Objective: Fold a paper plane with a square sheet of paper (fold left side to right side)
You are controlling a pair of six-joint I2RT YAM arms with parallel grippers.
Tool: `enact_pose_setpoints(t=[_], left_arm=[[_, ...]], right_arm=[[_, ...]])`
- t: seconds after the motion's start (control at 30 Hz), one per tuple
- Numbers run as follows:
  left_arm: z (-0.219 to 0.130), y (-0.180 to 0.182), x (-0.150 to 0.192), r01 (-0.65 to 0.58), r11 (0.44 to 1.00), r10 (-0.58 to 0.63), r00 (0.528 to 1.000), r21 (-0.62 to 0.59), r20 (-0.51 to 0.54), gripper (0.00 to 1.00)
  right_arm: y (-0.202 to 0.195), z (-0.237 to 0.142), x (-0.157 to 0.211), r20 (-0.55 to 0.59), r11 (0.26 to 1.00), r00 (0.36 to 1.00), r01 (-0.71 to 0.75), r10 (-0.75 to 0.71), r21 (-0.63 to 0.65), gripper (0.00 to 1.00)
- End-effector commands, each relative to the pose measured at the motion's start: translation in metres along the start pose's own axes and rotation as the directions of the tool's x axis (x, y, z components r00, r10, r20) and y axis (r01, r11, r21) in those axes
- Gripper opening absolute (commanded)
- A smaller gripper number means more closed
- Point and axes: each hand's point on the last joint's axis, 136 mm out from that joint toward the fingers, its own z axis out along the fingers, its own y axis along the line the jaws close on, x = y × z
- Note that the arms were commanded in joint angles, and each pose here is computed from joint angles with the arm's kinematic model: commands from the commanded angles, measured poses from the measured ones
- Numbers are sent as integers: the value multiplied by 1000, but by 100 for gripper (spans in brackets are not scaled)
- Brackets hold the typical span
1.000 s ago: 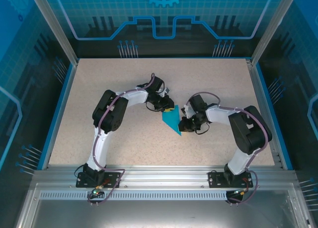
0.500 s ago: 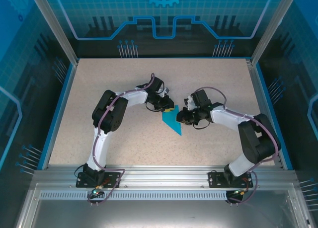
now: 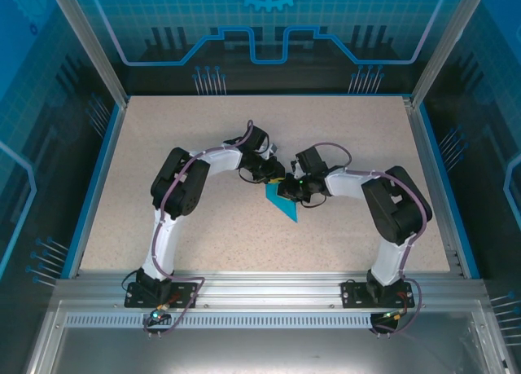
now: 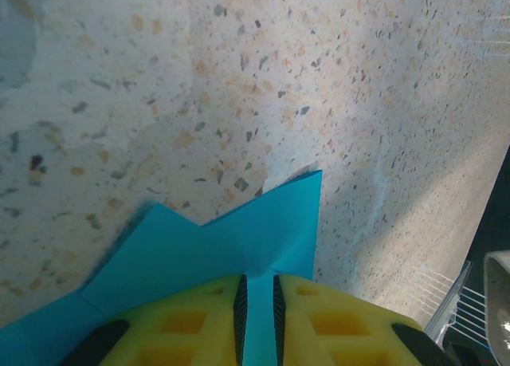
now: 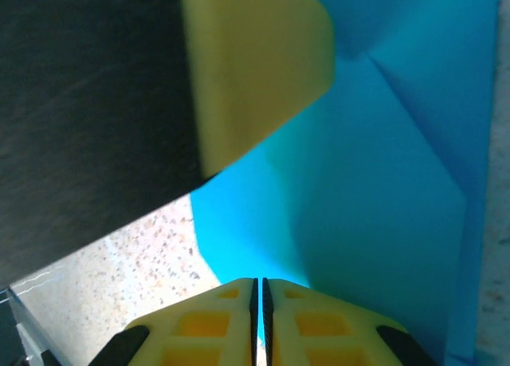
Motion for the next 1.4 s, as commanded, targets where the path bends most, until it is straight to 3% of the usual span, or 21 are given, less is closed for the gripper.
enact_pose_setpoints(t=[0.0,0.37,1.37], left_arm=[[14,44,13,69,987,-72,997,-143,-21,21],[17,52,12,77,982,-83,996,-172,-26,20],[15,62,9,96,974,-101,995,-206,-15,19]], right_arm=[[-15,9,4,-12,997,1000,-28,29,74,13],[-43,-3,35,-91,983,995,-31,49,181,13],[-91,-31,120,-325,962,946,94,-6,255,13]])
